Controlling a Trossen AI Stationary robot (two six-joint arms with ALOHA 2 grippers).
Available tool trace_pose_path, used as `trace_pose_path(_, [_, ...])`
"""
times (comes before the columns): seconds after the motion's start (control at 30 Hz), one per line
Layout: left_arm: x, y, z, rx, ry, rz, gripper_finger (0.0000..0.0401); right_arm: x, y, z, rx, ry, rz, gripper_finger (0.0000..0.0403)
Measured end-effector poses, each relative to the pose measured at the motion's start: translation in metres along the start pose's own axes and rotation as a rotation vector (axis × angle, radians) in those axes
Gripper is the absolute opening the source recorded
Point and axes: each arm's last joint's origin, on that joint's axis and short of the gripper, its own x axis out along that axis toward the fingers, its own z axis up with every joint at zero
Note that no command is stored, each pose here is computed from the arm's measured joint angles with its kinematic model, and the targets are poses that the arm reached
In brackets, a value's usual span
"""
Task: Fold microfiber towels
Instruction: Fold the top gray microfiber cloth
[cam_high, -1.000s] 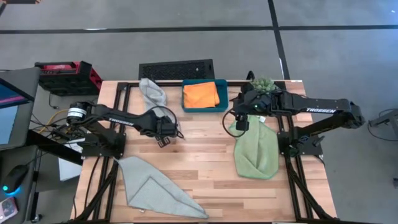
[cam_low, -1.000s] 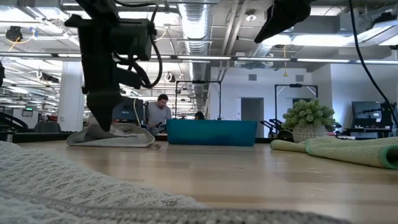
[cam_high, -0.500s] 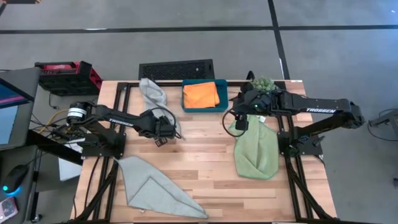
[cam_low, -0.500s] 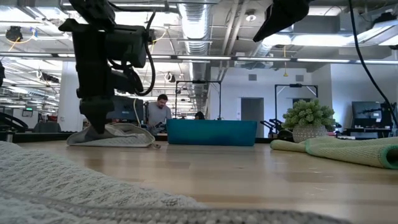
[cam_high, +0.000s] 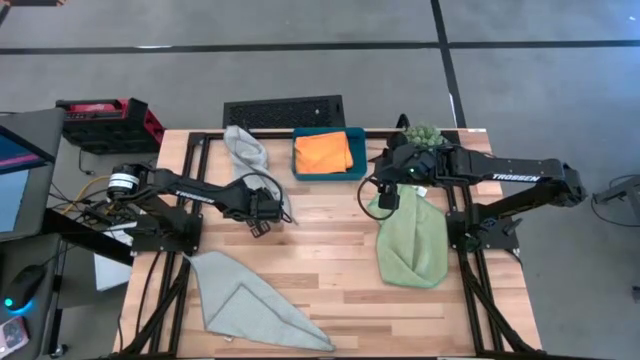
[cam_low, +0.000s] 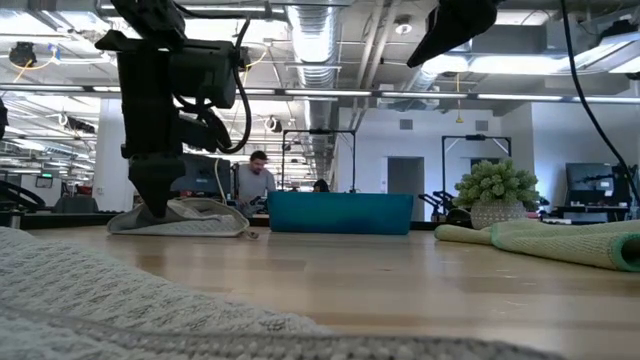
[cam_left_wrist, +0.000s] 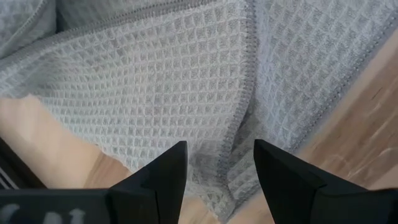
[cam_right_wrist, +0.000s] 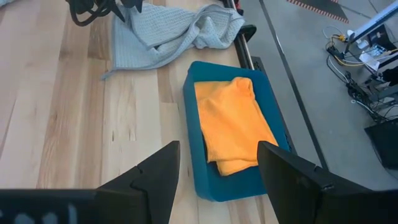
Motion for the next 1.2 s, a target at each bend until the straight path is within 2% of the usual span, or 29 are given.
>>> trace_pose_path(0.17, [0.0,0.0,0.0,0.023,-0.001,0.002,0.0176,0.0,0.0,0.0,0.0,0.0,0.0,0.0238])
trace_pose_path(0.27, [0.0,0.001,0.0,0.014,-0.011,0.03,0.0155,0.0,0.0,0.0,0.0,0.0,0.0,0.0238])
trace_pose_path(0.57, [0.0,0.002,-0.001,0.013,-0.011,0.052,0.001,0.0,0.0,0.0,0.0,0.0,0.0,0.0238])
trace_pose_path(0.73, [-0.001,0.002,0.0,-0.015,-0.013,0.055,0.0002,0.0,0.0,0.0,0.001,0.0,0.0,0.0238])
trace_pose_path(0.9, [-0.016,0.005,0.005,-0.125,-0.075,0.052,0.0001,0.006,0.003,0.001,0.024,-0.001,0.043,0.0238])
trace_pose_path(1.1, [-0.047,0.013,-0.001,-0.296,-0.221,-0.019,0.0,0.028,0.016,0.005,-0.081,-0.003,0.178,0.0238])
trace_pose_path(1.2, [-0.065,0.018,-0.008,-0.381,-0.304,-0.059,0.0,0.048,0.027,0.011,-0.153,-0.011,0.193,0.0238])
